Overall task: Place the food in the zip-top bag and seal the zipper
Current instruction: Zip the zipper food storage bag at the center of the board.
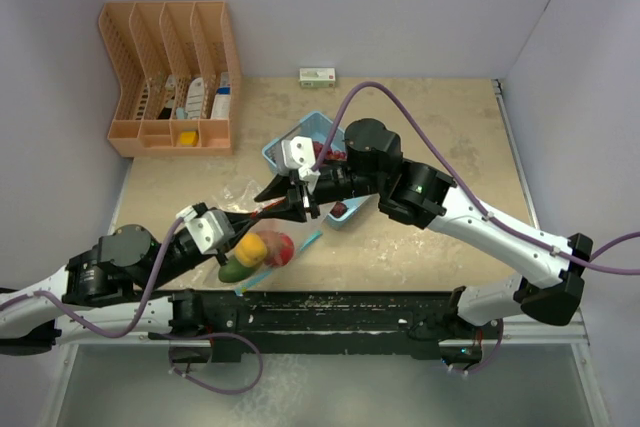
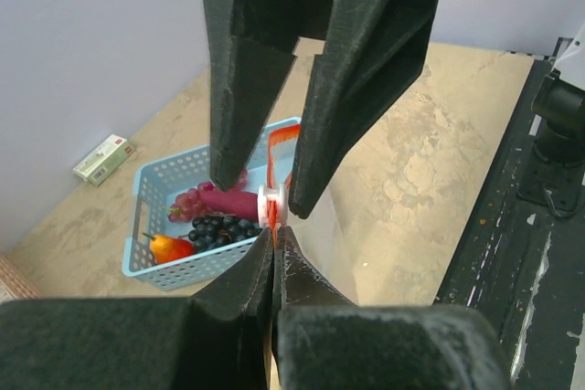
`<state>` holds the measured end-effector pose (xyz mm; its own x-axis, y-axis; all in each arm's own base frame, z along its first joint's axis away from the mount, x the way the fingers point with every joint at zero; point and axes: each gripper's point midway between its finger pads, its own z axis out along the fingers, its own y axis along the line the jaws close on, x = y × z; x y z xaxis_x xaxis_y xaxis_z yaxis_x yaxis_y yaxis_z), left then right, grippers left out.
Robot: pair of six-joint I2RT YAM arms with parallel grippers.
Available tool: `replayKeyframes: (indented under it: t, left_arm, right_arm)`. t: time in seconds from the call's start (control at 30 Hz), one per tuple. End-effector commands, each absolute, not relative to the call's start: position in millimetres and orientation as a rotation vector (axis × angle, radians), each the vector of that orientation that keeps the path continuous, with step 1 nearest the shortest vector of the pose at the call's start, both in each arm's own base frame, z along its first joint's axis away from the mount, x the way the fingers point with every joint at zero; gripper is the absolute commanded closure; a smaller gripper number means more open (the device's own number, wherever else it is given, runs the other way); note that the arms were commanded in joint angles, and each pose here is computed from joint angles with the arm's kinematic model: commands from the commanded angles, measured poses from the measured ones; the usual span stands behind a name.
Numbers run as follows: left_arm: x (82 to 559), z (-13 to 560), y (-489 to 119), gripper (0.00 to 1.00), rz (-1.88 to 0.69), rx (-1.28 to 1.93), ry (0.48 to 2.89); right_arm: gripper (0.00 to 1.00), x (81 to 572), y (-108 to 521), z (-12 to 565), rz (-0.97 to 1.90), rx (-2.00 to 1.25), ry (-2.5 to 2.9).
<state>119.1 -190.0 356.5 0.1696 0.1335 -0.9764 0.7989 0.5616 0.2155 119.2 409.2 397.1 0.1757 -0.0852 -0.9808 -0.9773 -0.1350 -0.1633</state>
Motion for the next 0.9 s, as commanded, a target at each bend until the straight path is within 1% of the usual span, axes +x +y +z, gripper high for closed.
replayKeyframes:
  t: [0.0,0.07,0.2,0.27,0.33,0.47,0.5,0.87]
  left_arm:
    - [117.3,371.5,-192.2,1.00,-0.626,0.842,1.310]
    - [117.1,372.0,-191.0,1.00,-0.627,0.840,1.309]
    - [117.6,372.4,-189.5,1.00,-0.623,0.837,1.312]
    - [117.6,373.0,-189.5,1.00,-0.623,0.837,1.310]
    - [118.4,373.0,-189.1,1.00,-0.618,0.834,1.311]
    - [119.6,372.9,-187.2,1.00,-0.612,0.824,1.315]
    - [119.9,372.5,-187.0,1.00,-0.611,0.823,1.317]
    - [119.8,387.0,-174.7,1.00,-0.628,0.768,1.284]
  right_arm:
    - [0.73,115.0,409.7,421.9,1.133,-1.451,0.989]
    - [0.74,114.8,410.7,418.5,1.135,-1.464,1.001]
    - [0.66,116.3,410.6,412.8,1.130,-1.467,1.020]
    - [0.66,115.9,409.7,412.0,1.128,-1.468,1.019]
    - [0.72,116.1,408.8,411.5,1.125,-1.470,1.022]
    - [0.97,119.2,405.9,411.0,1.106,-1.455,1.040]
    - [1.00,120.1,404.8,411.3,1.103,-1.449,1.044]
    - [1.00,138.7,390.4,386.9,1.054,-1.395,1.169]
